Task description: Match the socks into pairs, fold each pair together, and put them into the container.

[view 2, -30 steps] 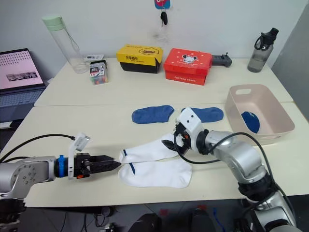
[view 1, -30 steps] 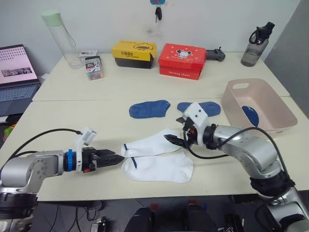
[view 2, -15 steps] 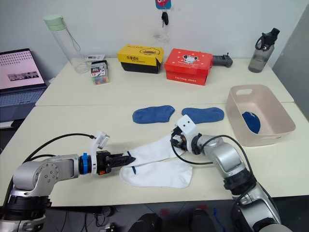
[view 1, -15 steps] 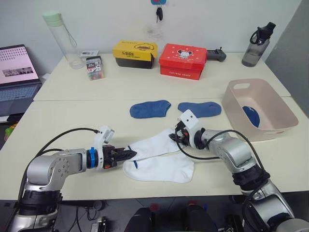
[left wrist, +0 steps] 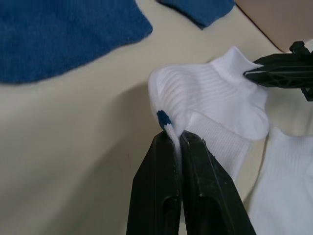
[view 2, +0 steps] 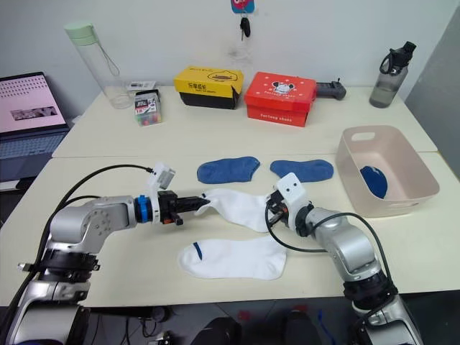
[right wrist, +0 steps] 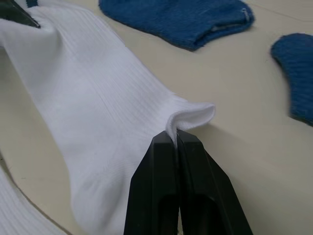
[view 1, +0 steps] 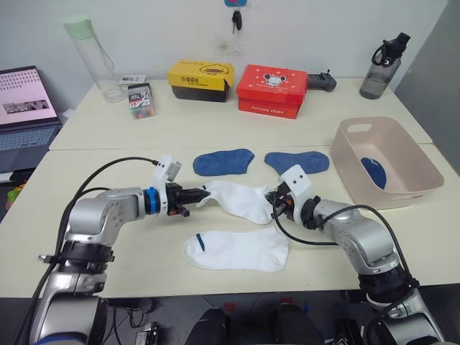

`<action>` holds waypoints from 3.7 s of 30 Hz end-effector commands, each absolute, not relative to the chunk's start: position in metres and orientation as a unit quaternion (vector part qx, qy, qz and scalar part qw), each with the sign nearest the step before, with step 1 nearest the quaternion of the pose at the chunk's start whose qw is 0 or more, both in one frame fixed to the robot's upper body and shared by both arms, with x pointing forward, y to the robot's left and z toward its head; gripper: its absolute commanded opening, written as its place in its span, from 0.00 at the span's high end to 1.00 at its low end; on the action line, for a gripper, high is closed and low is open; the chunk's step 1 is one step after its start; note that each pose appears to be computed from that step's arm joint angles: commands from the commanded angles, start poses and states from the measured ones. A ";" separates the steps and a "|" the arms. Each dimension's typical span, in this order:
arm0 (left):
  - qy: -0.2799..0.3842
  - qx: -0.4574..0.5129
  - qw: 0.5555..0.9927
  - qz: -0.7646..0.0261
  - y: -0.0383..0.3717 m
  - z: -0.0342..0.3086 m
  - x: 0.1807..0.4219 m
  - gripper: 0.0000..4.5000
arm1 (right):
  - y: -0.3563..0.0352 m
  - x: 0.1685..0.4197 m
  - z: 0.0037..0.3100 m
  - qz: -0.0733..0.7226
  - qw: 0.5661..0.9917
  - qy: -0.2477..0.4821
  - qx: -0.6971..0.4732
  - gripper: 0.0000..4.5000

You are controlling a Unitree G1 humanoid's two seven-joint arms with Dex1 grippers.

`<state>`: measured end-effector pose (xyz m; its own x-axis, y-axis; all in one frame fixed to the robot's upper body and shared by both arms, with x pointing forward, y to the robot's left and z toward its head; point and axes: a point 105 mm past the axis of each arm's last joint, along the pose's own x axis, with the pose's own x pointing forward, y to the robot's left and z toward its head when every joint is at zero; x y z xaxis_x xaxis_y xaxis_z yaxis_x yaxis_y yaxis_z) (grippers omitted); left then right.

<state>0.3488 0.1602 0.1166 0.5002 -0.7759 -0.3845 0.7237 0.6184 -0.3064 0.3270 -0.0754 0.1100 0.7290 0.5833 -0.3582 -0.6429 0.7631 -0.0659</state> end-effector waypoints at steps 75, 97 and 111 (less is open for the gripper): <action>0.230 -0.004 0.863 -0.449 0.183 0.108 0.241 0.99 | -0.087 0.245 0.129 0.396 0.889 0.227 -0.035 1.00; 0.236 0.006 0.861 -0.450 0.174 0.091 0.225 0.99 | -0.093 0.240 0.116 0.384 0.889 0.243 -0.061 1.00; 0.247 0.019 0.866 -0.435 0.169 0.069 0.226 0.95 | -0.086 0.243 0.108 0.383 0.886 0.248 -0.084 0.84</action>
<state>0.2272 0.1698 0.0670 0.4987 -0.7440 -0.4448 0.7559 0.6244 -0.1969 0.2394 -0.0881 0.0975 0.5543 0.6279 -0.5463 -0.7129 0.6969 0.0777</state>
